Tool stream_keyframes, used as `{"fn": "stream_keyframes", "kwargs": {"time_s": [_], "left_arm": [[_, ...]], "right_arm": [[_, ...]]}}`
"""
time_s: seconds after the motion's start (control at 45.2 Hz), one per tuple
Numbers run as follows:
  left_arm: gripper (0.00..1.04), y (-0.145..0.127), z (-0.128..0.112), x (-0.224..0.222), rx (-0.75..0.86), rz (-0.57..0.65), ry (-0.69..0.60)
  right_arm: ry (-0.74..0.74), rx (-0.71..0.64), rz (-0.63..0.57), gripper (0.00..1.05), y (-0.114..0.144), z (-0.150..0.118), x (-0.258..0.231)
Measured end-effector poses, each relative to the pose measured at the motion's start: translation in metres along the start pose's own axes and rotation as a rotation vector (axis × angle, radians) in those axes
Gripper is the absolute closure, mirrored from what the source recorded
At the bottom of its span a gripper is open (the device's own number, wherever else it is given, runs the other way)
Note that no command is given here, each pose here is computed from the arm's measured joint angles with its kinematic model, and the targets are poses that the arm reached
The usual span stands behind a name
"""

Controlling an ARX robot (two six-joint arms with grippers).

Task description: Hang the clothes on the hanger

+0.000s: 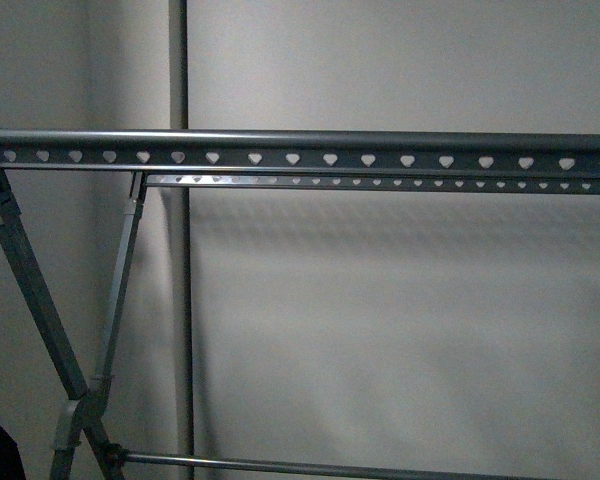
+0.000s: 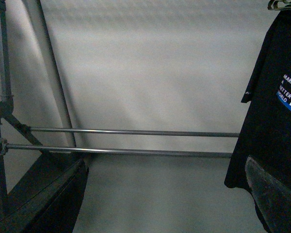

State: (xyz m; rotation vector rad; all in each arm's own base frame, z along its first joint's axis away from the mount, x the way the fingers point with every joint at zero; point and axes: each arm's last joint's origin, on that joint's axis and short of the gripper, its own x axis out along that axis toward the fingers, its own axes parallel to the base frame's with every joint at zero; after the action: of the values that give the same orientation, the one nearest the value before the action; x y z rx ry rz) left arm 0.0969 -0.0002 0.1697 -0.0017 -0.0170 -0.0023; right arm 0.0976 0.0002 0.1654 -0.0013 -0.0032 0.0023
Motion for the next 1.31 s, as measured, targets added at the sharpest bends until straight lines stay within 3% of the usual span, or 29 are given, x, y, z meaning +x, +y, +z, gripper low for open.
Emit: {"fn": "stream_keyframes", "kwargs": {"time_s": [0.332, 0.443, 0.686, 0.996, 1.195, 1.239, 1.306], "left_arm": [[0.07, 0.0, 0.0, 0.0, 0.002, -0.003, 0.001], [0.07, 0.001, 0.0, 0.006, 0.02, -0.124, 0.118], [0.07, 0.019, 0.041, 0.069, -0.158, 0.212, 0.257], [0.07, 0.044, 0.087, 0.201, -0.357, 0.655, 0.216], [0.07, 0.05, 0.091, 0.249, -0.368, 0.756, 0.235], [0.11, 0.051, 0.091, 0.258, -0.363, 0.784, 0.235], [0.26, 0.05, 0.092, 0.268, -0.369, 0.8, 0.248]], "right_arm": [[0.0, 0.0, 0.0, 0.07, 0.0, 0.0, 0.0], [0.0, 0.0, 0.0, 0.07, 0.0, 0.0, 0.0], [0.0, 0.0, 0.0, 0.07, 0.0, 0.0, 0.0], [0.0, 0.0, 0.0, 0.07, 0.0, 0.0, 0.0], [0.0, 0.0, 0.0, 0.07, 0.0, 0.0, 0.0], [0.0, 0.0, 0.0, 0.07, 0.0, 0.0, 0.0], [0.0, 0.0, 0.0, 0.07, 0.0, 0.0, 0.0]]}}
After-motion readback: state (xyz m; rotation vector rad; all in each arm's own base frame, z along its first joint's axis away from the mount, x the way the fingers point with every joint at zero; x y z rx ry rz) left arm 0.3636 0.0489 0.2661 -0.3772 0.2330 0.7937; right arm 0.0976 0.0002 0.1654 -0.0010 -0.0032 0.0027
